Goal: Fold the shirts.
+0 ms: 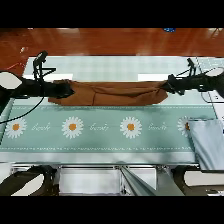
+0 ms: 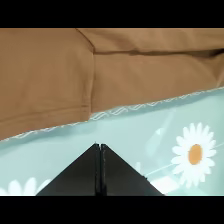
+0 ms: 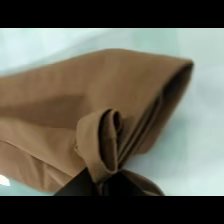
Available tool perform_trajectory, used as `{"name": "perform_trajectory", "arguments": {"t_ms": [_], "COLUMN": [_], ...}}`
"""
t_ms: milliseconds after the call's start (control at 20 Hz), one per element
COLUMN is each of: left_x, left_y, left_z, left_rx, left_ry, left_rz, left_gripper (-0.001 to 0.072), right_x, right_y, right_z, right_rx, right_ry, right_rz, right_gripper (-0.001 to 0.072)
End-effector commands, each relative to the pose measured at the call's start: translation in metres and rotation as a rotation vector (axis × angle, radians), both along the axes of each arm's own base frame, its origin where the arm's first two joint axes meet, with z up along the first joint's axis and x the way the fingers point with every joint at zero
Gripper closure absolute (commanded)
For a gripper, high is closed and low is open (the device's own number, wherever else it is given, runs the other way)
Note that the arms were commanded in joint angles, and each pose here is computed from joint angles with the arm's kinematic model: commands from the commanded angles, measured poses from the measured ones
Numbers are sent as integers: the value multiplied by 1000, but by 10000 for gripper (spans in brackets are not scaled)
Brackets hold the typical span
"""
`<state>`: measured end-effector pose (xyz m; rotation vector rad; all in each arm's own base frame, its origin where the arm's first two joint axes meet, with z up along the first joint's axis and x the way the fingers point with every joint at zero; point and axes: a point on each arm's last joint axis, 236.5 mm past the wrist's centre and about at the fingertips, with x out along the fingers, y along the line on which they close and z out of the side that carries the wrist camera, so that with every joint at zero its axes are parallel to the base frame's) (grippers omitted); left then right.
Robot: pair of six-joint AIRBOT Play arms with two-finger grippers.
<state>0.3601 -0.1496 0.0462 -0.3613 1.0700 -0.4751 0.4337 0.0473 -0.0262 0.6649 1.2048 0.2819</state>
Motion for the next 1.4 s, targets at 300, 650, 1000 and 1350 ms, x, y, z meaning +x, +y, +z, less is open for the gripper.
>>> {"name": "perform_trajectory", "arguments": {"t_ms": [300, 650, 1000, 1350], "left_x": [-3, -59, -145, -21], "left_y": [-151, -298, -356, -258], "left_z": [-24, -82, -115, -30], "left_rx": [-39, -16, 15, -33], "left_ry": [6, 242, 357, 251], "left_rz": [-288, -618, -797, -599], "left_gripper": [690, 690, 689, 689], "right_x": [-143, -193, -190, -185], "right_y": [4, 19, 35, 62], "right_z": [124, 170, 183, 188], "right_rx": [-210, -191, -117, -13], "right_ry": [-223, -336, -377, -370], "right_rz": [11, -45, -37, 20], "right_gripper": [691, 690, 690, 690]}}
